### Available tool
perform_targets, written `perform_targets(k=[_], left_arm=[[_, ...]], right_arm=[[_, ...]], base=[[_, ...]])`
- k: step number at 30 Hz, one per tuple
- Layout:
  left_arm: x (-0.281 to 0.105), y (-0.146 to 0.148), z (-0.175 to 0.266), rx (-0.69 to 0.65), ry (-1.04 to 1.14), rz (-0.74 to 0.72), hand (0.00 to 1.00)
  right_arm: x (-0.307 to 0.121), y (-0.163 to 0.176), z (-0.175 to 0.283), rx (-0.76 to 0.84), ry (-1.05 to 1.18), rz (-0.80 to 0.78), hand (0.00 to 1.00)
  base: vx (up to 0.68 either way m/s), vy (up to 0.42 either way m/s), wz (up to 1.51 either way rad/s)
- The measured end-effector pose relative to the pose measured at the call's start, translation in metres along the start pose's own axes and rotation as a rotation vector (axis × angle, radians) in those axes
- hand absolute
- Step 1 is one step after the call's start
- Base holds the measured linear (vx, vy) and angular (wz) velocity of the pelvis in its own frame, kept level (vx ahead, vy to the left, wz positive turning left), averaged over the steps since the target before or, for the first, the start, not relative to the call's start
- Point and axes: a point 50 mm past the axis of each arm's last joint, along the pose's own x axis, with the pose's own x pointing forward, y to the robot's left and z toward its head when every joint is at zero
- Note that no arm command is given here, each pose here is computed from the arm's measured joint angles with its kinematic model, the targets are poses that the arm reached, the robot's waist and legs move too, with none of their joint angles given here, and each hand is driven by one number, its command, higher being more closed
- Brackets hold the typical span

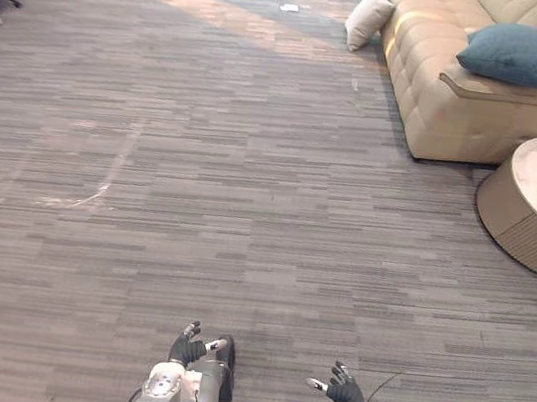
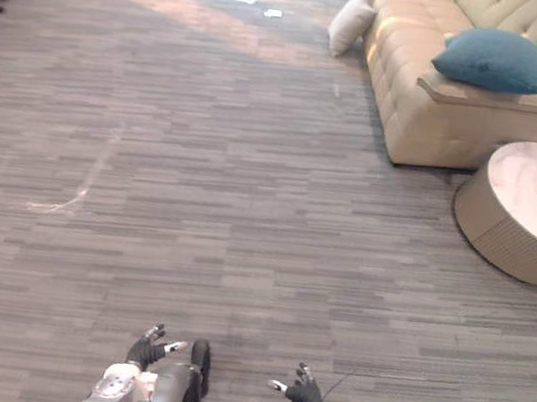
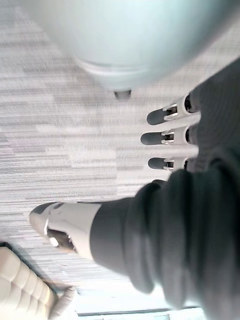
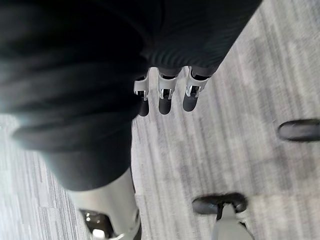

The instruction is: Pick up cushions and gather them together orderly.

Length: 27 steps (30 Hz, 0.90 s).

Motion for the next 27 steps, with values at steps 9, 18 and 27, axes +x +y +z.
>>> perform_targets(k=[9,18,27], left_arm=[[-0.002,0.008,-0.016,0.049,0.077,0.025,0.0],[-0.008,0.008,-0.031,0.009,0.121,0.047,0.0],[-0.006,0.013,-0.014,-0.049,0.038,0.073,0.0]], right_arm=[[0.004,-0.006,0.02,-0.065,-0.076,0.002,0.0],[0.003,-0.019,0.022,-0.081,-0.083,-0.027,0.0],[0.0,-0.005,0.003,-0.033,-0.013,-0.01,0.0]], base=[[0.66,0.086,0.1],[0.71,-0.216,0.26],[0.6,-0.085,-0.22]])
